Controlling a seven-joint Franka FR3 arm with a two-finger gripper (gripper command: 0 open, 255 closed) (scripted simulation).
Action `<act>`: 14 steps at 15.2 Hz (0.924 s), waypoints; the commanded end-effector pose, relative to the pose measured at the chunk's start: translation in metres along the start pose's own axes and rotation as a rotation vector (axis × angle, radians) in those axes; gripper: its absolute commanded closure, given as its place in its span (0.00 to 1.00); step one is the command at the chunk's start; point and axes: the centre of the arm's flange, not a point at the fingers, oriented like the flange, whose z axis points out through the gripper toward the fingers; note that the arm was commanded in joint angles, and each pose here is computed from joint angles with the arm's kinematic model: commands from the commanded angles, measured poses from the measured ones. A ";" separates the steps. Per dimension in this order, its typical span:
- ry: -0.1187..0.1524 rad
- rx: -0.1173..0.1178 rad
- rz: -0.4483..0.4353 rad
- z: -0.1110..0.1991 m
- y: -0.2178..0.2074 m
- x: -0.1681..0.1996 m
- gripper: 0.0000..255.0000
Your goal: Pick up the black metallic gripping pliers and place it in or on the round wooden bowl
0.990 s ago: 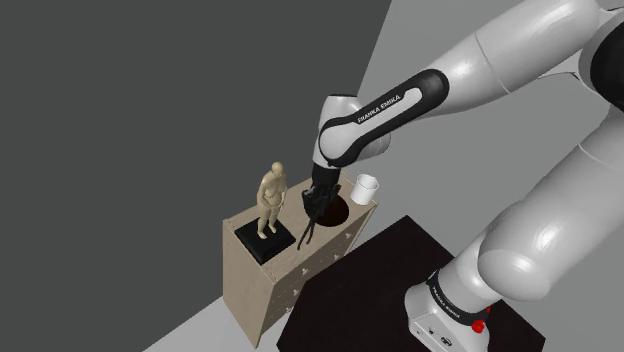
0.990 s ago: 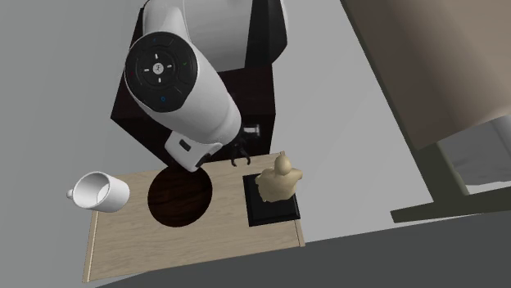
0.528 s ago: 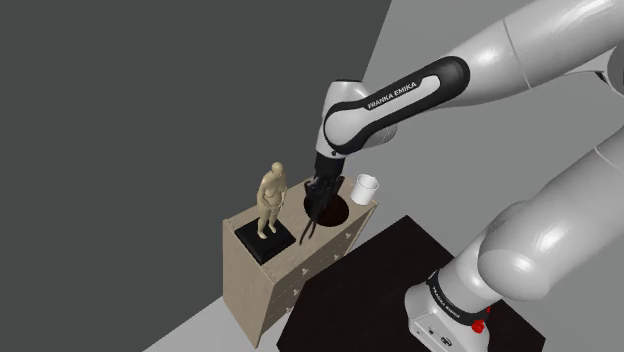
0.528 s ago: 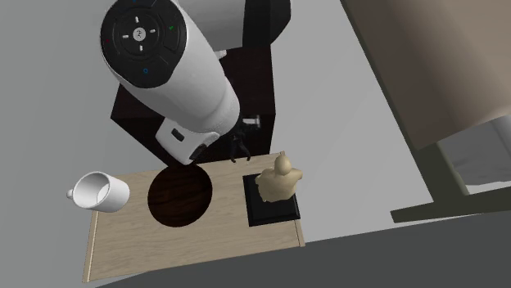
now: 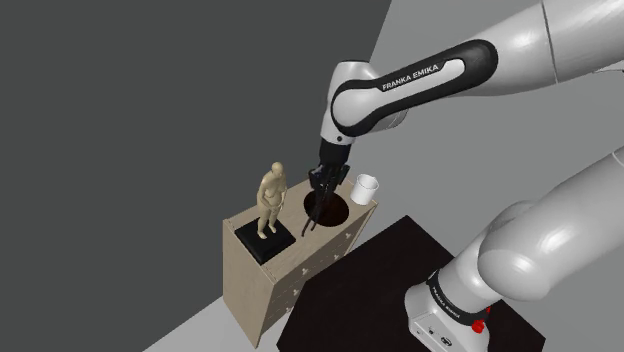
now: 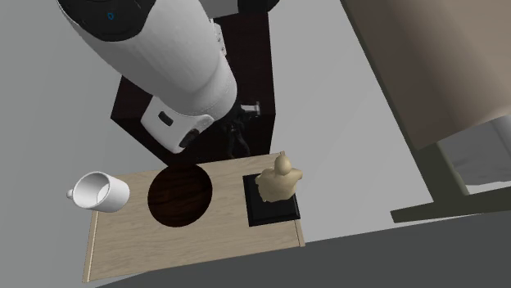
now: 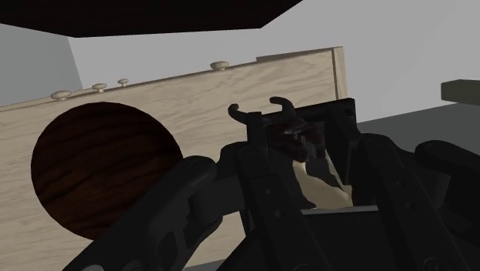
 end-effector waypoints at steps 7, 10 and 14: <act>0.000 0.000 0.000 -0.045 0.028 0.007 1.00; 0.000 0.000 0.000 -0.068 0.058 0.018 1.00; 0.000 0.000 0.000 -0.098 0.099 0.033 1.00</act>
